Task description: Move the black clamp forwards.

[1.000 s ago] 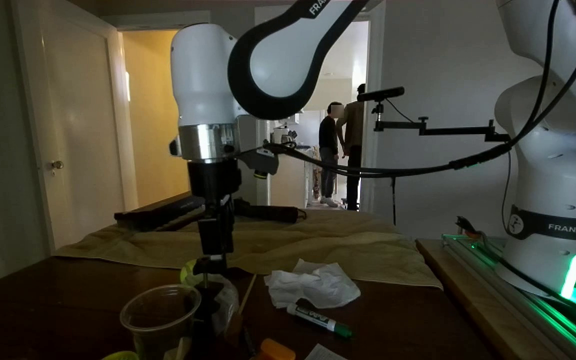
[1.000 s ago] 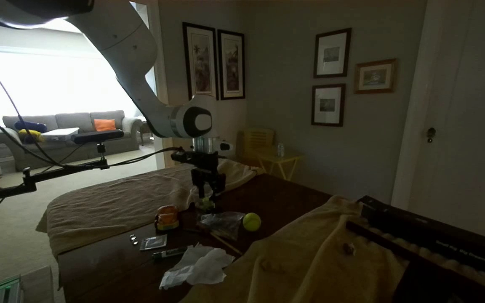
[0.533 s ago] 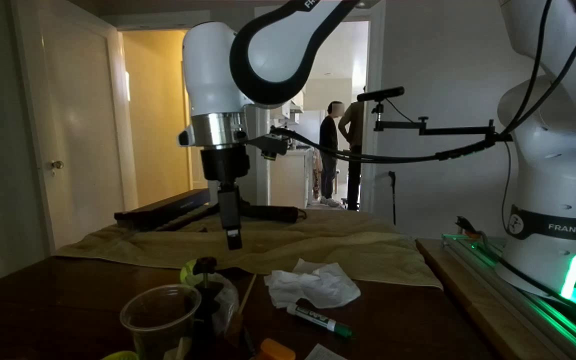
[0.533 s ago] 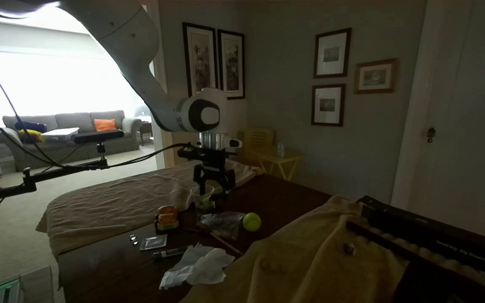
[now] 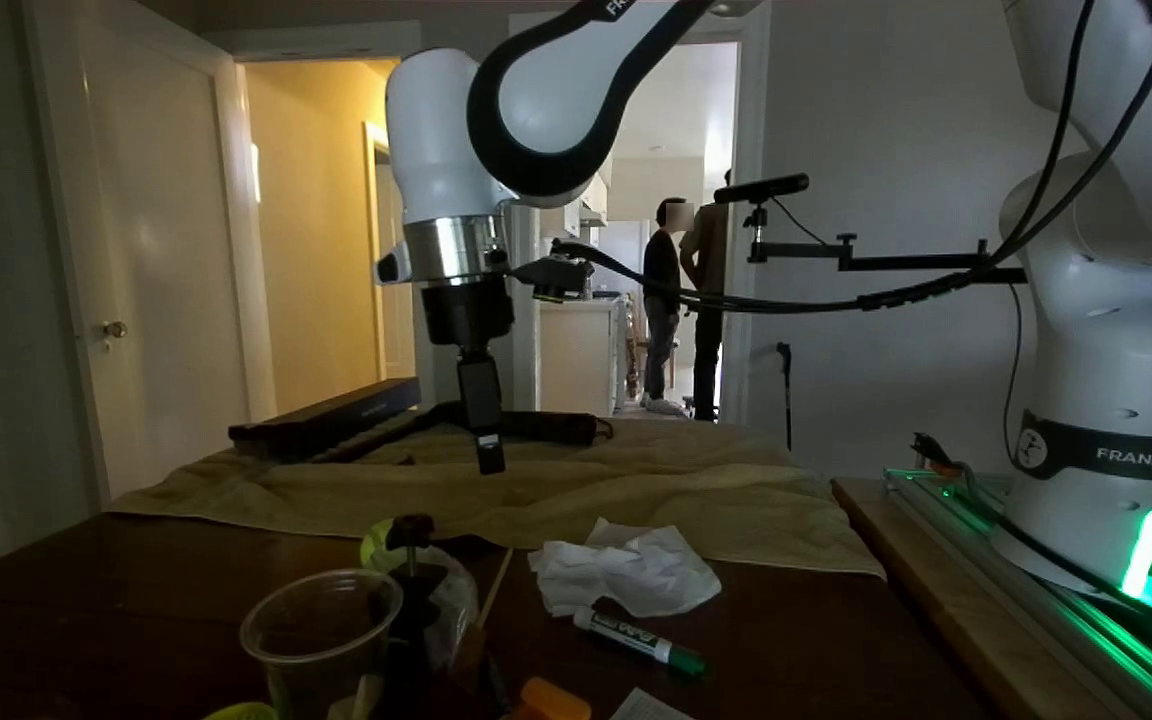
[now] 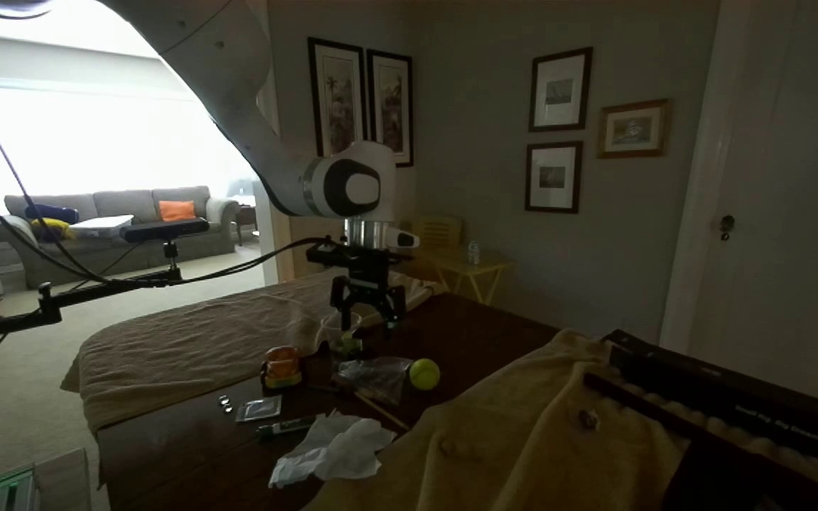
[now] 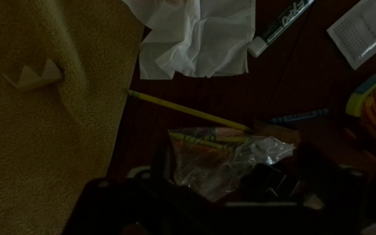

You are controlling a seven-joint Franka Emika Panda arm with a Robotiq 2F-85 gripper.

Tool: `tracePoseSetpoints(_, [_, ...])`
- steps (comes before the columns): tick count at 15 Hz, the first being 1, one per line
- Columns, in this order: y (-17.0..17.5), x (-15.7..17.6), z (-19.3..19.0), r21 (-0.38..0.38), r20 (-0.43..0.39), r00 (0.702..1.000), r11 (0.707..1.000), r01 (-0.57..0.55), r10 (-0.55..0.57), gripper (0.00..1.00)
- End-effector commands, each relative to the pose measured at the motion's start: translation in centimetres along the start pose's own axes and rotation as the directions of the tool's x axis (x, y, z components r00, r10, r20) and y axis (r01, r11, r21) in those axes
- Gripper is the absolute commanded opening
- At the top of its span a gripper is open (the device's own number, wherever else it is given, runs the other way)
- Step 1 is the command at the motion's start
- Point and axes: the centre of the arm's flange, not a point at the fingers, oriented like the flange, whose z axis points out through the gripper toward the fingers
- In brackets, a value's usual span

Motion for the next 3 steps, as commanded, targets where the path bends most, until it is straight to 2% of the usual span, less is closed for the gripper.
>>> tracePoseSetpoints(1, [-0.04, 0.01, 0.00, 0.000, 0.000, 1.000, 1.000, 0.001, -0.001, 1.00])
tracePoseSetpoints(3, [-0.04, 0.01, 0.00, 0.000, 0.000, 1.000, 1.000, 0.001, -0.001, 1.00])
